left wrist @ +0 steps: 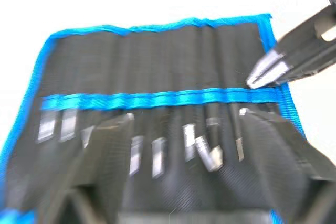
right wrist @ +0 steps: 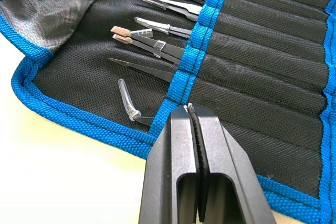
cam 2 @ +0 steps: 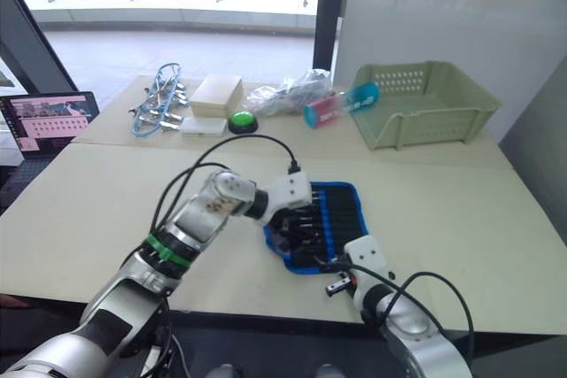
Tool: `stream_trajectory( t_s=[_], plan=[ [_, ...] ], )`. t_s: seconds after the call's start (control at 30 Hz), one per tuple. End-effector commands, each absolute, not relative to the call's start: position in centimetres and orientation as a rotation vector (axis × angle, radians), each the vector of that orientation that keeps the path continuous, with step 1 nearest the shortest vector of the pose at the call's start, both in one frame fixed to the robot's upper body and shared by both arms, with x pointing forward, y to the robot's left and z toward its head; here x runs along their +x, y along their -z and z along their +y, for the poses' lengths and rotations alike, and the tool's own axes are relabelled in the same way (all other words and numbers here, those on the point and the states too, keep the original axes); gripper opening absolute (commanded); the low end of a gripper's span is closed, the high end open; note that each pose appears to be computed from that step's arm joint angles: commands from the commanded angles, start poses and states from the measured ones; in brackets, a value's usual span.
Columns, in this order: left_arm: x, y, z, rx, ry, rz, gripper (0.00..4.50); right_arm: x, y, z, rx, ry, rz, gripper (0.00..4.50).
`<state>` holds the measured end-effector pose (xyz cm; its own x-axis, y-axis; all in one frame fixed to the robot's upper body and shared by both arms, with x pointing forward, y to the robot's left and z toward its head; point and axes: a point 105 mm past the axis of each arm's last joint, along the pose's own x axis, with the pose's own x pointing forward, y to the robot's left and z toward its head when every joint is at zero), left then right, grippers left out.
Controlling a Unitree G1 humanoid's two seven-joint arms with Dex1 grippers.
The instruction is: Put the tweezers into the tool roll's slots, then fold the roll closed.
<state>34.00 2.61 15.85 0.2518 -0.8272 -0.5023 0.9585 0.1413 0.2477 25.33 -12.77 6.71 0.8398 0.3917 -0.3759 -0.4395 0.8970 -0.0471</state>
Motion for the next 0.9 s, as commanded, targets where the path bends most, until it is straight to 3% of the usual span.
stream_trajectory(
  t_s=[0.03, 0.27, 0.53, 0.63, 0.73, 0.9],
  plan=[
    [33.0, -18.4, 6.1, 0.457, 1.286, 0.210, 4.47, 24.3, -3.9, -12.8, -0.131, -0.464, 0.491, 0.00],
    [30.8, -15.6, 13.6, 0.438, 1.108, 0.127, 4.47, 24.1, -6.4, -12.7, -0.128, -0.481, 0.366, 0.00],
    [28.0, -15.7, 16.6, 0.261, 1.080, 0.026, 4.47, 23.5, -11.5, -11.8, -0.083, -0.512, 0.128, 0.00],
    [27.2, -16.5, 16.8, 0.194, 1.102, -0.010, 4.50, 23.3, -13.4, -11.1, -0.117, -0.567, 0.044, 0.84],
    [27.1, -16.7, 17.2, 0.226, 1.096, -0.008, 4.50, 23.3, -14.8, -7.9, -0.193, -0.747, -0.028, 1.87],
    [27.2, -16.9, 17.3, 0.239, 1.080, -0.004, 4.50, 24.8, -14.0, -4.4, -0.359, -0.856, -0.049, 3.72]
  ],
)
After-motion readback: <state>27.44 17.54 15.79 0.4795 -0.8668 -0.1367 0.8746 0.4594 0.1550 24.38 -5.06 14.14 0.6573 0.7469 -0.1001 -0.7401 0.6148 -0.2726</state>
